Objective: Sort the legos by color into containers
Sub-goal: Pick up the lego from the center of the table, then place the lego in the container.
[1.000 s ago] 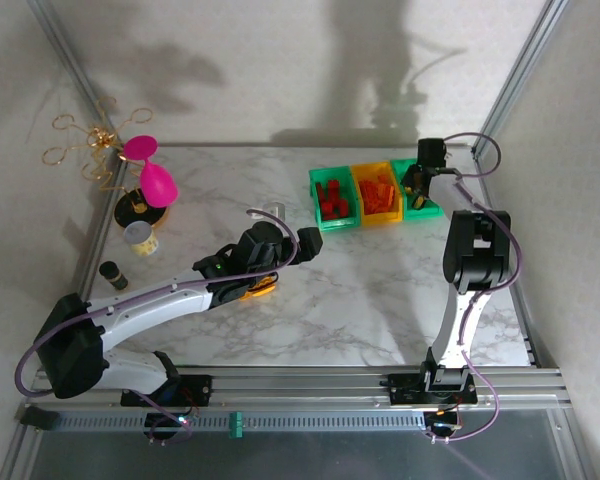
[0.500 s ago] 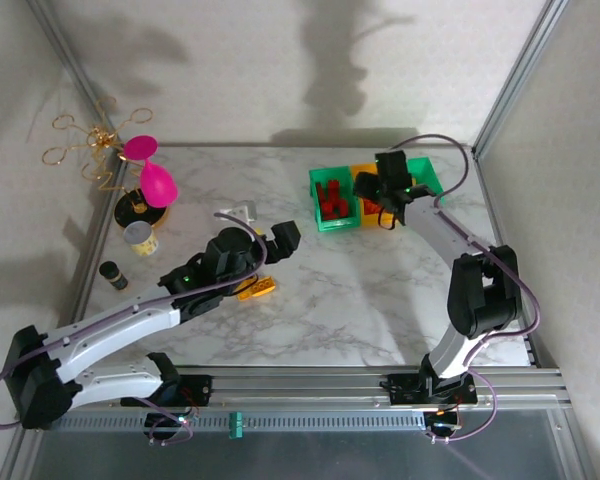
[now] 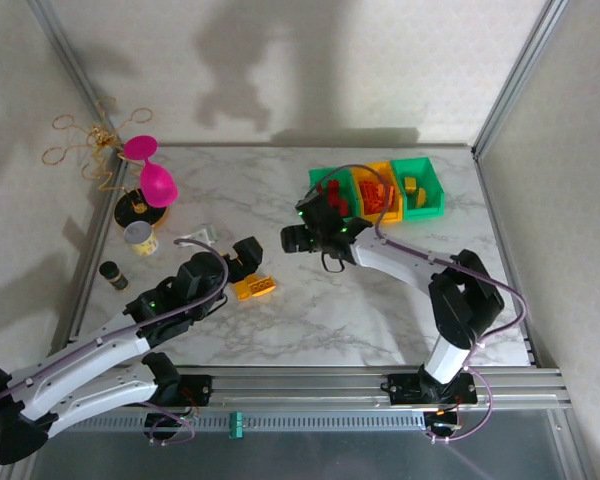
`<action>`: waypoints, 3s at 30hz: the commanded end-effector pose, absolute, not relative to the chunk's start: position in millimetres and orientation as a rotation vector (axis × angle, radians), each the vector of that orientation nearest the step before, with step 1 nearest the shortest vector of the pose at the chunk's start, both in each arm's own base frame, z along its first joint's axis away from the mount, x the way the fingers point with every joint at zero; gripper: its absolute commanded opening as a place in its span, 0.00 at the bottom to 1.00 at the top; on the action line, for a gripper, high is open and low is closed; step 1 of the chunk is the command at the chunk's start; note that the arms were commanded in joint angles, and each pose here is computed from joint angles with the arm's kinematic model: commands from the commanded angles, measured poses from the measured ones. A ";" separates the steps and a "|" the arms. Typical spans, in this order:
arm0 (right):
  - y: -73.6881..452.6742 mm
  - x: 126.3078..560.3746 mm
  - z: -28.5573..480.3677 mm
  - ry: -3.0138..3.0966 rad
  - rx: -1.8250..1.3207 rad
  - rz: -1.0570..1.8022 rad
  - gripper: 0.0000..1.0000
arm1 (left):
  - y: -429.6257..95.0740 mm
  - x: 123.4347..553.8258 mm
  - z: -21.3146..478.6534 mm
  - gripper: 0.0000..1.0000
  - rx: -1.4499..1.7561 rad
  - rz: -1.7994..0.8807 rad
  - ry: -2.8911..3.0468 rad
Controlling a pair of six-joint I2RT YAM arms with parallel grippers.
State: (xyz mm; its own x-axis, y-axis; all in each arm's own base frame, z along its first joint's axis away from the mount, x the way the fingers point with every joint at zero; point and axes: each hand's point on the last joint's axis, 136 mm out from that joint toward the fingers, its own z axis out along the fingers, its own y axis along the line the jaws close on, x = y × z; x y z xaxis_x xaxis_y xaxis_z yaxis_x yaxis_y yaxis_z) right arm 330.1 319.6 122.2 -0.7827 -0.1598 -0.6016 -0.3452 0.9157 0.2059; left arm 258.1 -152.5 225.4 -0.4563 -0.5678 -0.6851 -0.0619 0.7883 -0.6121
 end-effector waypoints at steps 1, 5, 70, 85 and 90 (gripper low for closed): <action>357.3 316.2 112.8 2.490 -0.432 0.476 0.86 | -125.2 250.4 209.5 1.00 -0.577 -0.550 1.981; 392.8 307.8 111.5 2.483 -0.474 0.583 0.85 | -114.3 243.2 208.7 1.00 -0.613 -0.560 1.962; 186.1 408.5 164.6 2.288 0.191 0.362 0.32 | -198.9 286.8 232.2 1.00 -0.315 -0.679 2.023; 7.1 507.7 154.8 2.192 0.619 0.128 0.32 | -247.5 312.3 232.3 1.00 -0.198 -0.747 2.054; -12.0 534.7 142.3 2.203 0.646 0.065 0.38 | -243.7 312.8 232.4 1.00 -0.209 -0.733 2.053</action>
